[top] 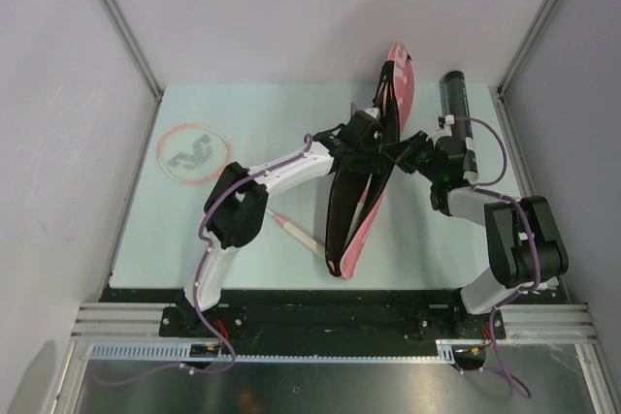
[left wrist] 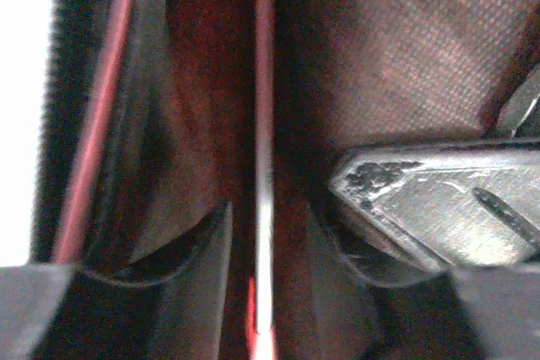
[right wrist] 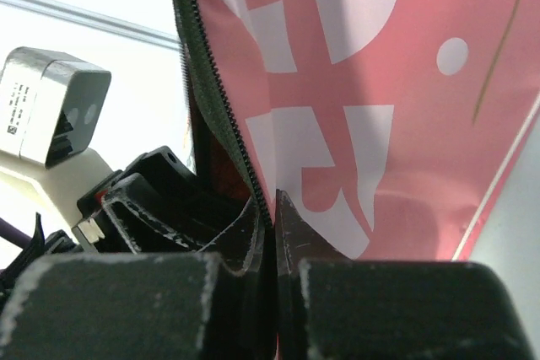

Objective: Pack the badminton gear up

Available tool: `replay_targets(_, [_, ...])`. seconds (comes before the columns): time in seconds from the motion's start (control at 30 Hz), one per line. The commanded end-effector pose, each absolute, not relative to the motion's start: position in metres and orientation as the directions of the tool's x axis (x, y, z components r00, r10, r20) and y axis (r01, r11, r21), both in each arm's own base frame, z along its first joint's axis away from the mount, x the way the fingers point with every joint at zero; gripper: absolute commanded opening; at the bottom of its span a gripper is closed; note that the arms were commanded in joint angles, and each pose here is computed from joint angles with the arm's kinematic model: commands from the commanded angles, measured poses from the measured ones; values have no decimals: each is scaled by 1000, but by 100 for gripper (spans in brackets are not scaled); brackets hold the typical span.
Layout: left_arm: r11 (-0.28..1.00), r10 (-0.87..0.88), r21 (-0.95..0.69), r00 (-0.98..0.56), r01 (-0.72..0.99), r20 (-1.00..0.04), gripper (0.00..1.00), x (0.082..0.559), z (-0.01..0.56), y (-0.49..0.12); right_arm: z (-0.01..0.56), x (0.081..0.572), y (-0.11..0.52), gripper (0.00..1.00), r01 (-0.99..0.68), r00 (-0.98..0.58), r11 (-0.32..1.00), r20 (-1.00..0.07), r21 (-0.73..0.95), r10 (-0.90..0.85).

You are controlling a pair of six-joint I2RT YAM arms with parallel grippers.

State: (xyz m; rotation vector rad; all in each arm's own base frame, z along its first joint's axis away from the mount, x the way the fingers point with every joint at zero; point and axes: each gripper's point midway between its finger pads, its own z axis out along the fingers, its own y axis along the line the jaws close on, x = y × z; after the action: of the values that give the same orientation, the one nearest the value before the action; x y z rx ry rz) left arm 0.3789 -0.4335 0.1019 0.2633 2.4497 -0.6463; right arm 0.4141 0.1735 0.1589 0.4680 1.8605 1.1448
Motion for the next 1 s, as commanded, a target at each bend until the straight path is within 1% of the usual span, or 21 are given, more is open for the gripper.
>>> replay_targets(0.0, [784,-88,-473,-682,402,-726,52,414,176,-457,171,400,191,0,-215,-623,426,-459,879,634])
replay_targets(0.03, [765,-90,-481,-670,427,-737,59,408,196,-454,168,402,184,0,-217,-611,446,-478,868,632])
replay_targets(0.1, [717,-46,-490,-668,496,-743,62,390,215,-454,162,404,178,0,-205,-618,467,-483,860,620])
replay_targets(0.17, [672,-49,-510,-655,537,-754,65,371,255,-440,160,406,172,0,-214,-619,484,-501,849,605])
replay_targets(0.2, [662,-35,-520,-670,540,-741,65,361,255,-431,160,405,170,0,-212,-621,493,-506,844,599])
replay_targets(0.27, [618,-59,-557,-673,555,-737,62,339,291,-405,162,407,168,0,-233,-610,525,-543,819,577])
replay_targets(0.33, [633,-52,-578,-716,515,-696,61,325,272,-373,163,405,167,0,-233,-609,542,-556,807,566])
replay_targets(0.37, [619,-91,-576,-680,534,-728,61,313,301,-351,163,405,167,0,-244,-604,555,-572,795,555])
replay_targets(0.4, [648,-71,-567,-701,509,-710,61,304,276,-335,164,405,166,0,-244,-606,563,-577,790,547])
replay_targets(0.47, [676,-137,-561,-667,478,-733,63,297,289,-292,167,405,166,0,-255,-602,573,-592,779,536])
replay_targets(0.5, [697,-146,-580,-708,421,-691,66,289,261,-275,168,405,165,0,-261,-599,582,-602,770,528])
replay_targets(0.53, [713,-227,-620,-728,329,-647,68,297,254,-250,170,405,166,0,-267,-597,585,-608,766,524])
replay_targets(0.6, [704,-297,-672,-763,232,-574,67,285,232,-223,174,405,165,0,-278,-589,591,-620,757,518])
replay_targets(0.63, [707,-373,-692,-756,144,-538,68,292,225,-202,175,405,165,0,-280,-586,593,-624,755,517])
replay_targets(0.67, [721,-416,-687,-735,93,-536,71,296,220,-189,177,405,164,0,-282,-582,596,-628,752,516])
replay_targets(0.7, [737,-452,-675,-712,41,-537,83,298,211,-176,178,405,164,0,-284,-577,602,-635,746,514])
replay_targets(0.73, [737,-517,-673,-692,-60,-504,89,301,203,-164,179,406,162,0,-285,-571,606,-639,743,515])
replay_targets(0.77, [743,-576,-650,-648,-161,-499,92,307,195,-147,181,406,162,0,-284,-571,607,-639,743,515])
replay_targets(0.8, [733,-609,-638,-647,-237,-459,93,310,181,-140,181,406,162,0,-285,-568,608,-641,741,516])
replay_targets(0.83, [701,-664,-628,-630,-337,-403,97,311,170,-128,182,406,162,0,-287,-568,607,-642,741,515])
replay_targets(0.97, [626,-770,-494,-579,-604,-268,100,317,123,-96,184,403,163,0,-291,-568,615,-650,733,505])
